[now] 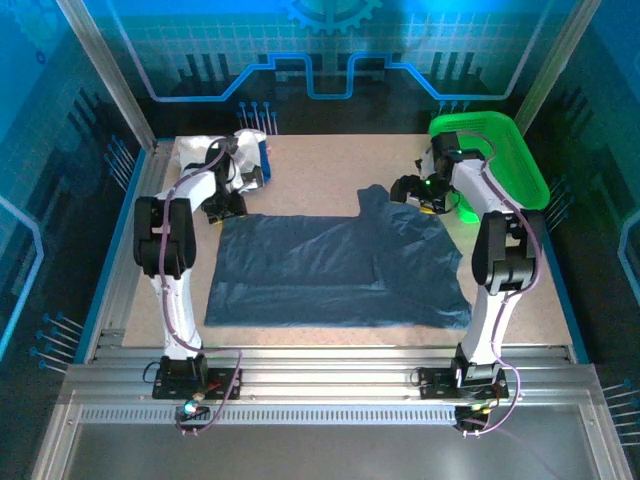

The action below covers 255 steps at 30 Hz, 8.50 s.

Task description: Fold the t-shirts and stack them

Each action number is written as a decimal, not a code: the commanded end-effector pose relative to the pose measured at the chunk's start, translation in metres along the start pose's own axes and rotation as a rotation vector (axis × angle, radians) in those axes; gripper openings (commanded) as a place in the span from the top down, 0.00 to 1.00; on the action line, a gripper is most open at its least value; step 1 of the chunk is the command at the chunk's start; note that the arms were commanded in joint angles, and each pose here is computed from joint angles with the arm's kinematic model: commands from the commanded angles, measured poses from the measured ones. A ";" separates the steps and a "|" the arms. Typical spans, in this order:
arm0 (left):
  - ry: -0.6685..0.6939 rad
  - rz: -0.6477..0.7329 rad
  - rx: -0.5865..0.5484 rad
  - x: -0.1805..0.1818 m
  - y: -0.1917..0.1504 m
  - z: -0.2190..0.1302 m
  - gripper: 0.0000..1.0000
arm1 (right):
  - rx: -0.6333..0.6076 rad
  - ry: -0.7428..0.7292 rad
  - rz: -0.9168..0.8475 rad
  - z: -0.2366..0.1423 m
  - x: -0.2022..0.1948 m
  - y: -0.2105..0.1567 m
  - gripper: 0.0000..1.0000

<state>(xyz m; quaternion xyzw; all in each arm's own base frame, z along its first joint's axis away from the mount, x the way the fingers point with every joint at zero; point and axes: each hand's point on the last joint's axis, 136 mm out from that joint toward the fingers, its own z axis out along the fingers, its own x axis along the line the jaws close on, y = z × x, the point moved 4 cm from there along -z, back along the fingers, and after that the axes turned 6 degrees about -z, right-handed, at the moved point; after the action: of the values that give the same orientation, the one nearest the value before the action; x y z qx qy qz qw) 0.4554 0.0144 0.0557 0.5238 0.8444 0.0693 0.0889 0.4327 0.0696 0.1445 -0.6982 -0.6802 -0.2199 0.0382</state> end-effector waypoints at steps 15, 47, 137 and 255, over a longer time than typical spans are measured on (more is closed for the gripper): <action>-0.076 0.035 -0.012 -0.008 -0.031 -0.017 0.93 | 0.031 -0.027 -0.049 0.059 -0.001 0.077 0.17; -0.149 -0.001 -0.021 -0.020 -0.068 -0.049 0.96 | -0.047 0.122 -0.077 0.081 0.040 0.100 1.00; -0.112 -0.018 0.043 -0.014 -0.123 -0.034 0.96 | 0.224 0.176 -0.291 -0.012 0.066 -0.152 0.50; -0.165 0.009 -0.183 0.006 -0.037 -0.105 0.98 | -0.147 -0.263 -0.318 -0.090 0.028 0.002 1.00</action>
<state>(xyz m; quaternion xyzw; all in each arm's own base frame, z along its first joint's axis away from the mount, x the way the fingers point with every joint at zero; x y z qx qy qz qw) 0.4039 -0.0025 0.1461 0.5104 0.8296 0.0965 0.2047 0.4268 0.0577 0.2337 -0.5979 -0.7695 -0.1636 -0.1537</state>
